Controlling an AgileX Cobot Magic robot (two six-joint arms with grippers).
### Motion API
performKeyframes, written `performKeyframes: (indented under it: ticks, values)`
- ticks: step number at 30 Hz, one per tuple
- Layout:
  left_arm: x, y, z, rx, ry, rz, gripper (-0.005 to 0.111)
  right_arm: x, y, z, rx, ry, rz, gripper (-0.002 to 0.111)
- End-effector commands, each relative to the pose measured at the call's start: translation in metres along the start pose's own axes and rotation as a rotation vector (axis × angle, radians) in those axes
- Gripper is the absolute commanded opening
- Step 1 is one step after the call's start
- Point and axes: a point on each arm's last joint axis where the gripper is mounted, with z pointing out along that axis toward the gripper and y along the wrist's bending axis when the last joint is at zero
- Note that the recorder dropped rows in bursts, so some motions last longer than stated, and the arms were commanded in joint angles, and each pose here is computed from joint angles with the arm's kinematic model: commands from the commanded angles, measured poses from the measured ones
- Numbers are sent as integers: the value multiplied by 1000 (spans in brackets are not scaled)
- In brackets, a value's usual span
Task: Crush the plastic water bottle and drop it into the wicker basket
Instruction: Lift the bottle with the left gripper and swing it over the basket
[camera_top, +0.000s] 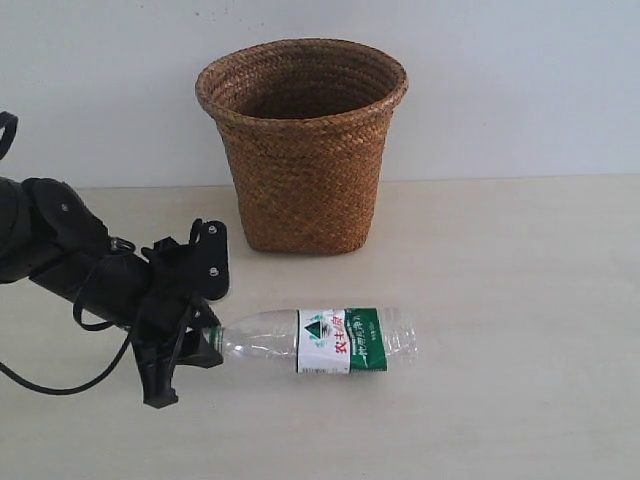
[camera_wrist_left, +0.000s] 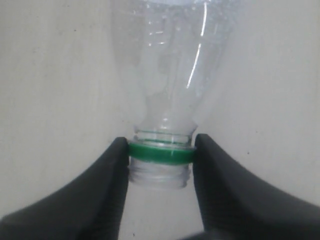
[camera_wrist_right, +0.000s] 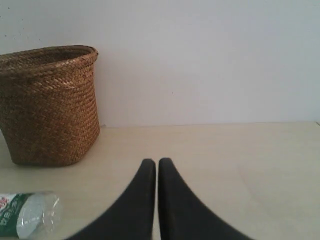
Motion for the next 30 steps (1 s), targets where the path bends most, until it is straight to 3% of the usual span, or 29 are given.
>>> performKeyframes:
  ticks: [1, 4, 9, 15, 19, 22, 26, 30]
  values:
    - [-7, 2, -14, -24, -30, -63, 4, 7, -1, -1, 14, 81, -15, 0]
    - [-12, 1, -24, -21, -49, -90, 4, 7, -1, -1, 13, 81, 39, 0]
    - [-20, -9, -43, 72, -85, -122, 4, 8, -1, -1, 14, 87, 39, 0]
    - [-38, -20, -86, 110, -198, -140, 4, 8, -1, -1, 14, 87, 39, 0]
    - [-57, -17, -123, 10, -357, -227, 4, 8, -1, -1, 14, 87, 39, 0]
    - [-72, -9, -161, -124, -525, -328, 4, 8, -1, -1, 14, 87, 39, 0]
    - [-84, 11, -199, -323, -671, -481, 4, 8, -1, -1, 14, 87, 39, 0]
    - [-98, 39, -216, -424, -736, -549, 4, 8, -1, -1, 14, 87, 39, 0]
